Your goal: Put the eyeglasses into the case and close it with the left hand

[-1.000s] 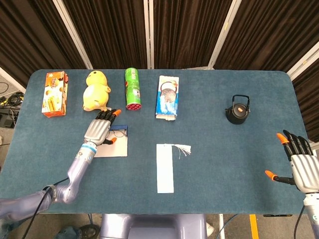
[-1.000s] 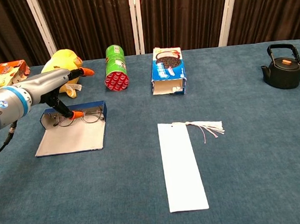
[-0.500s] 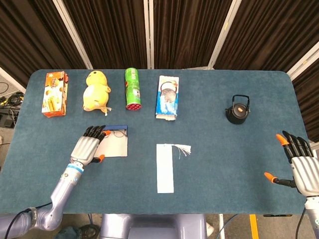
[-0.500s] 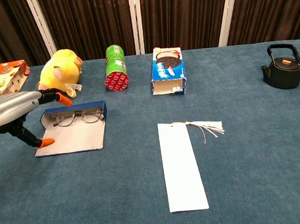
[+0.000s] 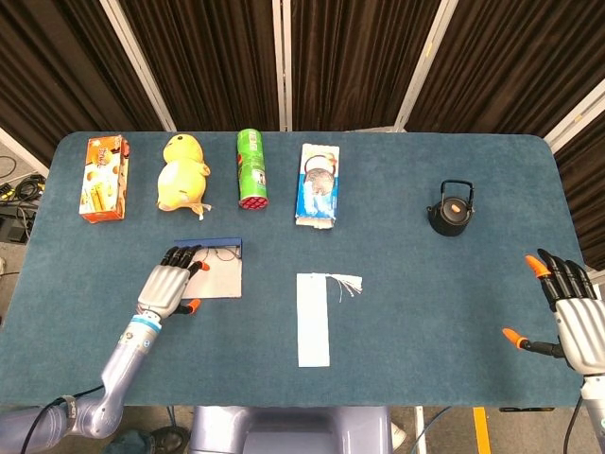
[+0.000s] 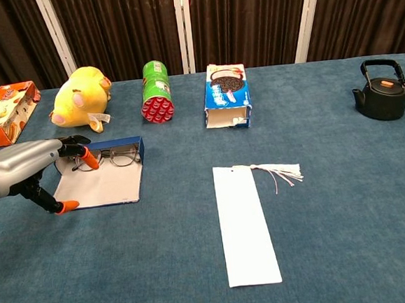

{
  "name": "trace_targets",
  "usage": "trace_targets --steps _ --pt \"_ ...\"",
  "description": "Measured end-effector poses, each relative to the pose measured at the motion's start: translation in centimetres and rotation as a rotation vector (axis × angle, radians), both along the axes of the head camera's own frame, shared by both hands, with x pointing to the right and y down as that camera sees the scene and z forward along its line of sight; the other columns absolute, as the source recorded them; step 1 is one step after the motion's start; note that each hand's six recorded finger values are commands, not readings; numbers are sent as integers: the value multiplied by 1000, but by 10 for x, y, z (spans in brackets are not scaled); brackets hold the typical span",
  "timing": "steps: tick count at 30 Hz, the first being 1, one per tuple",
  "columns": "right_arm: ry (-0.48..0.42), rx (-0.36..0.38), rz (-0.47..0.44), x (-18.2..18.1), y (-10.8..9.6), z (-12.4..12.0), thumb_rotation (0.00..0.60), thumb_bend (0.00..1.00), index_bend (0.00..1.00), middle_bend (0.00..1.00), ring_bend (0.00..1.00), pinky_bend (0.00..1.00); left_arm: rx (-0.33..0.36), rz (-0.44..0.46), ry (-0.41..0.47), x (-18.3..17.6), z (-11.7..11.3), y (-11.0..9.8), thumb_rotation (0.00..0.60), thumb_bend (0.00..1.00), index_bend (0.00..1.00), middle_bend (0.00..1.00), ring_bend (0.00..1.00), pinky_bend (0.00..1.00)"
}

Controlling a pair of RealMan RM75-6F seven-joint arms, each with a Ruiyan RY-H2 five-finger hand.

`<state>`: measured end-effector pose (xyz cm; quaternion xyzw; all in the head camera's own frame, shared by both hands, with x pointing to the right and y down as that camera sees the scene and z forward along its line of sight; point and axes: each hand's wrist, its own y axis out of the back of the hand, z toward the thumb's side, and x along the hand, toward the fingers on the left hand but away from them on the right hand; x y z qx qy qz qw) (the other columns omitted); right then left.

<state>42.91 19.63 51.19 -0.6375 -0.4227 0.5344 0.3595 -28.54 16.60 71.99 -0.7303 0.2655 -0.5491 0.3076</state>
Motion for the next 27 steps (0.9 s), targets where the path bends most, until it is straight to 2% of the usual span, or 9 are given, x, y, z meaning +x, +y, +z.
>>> trace_targets --steps 7,27 --pt "4 -2 2 1 -1 1 600 0 0 0 0 0 -9 -6 2 4 13 2 600 296 269 0 0 0" --pt "0 0 5 2 -2 1 600 0 0 0 0 0 2 -16 15 6 30 4 600 296 262 0 0 0"
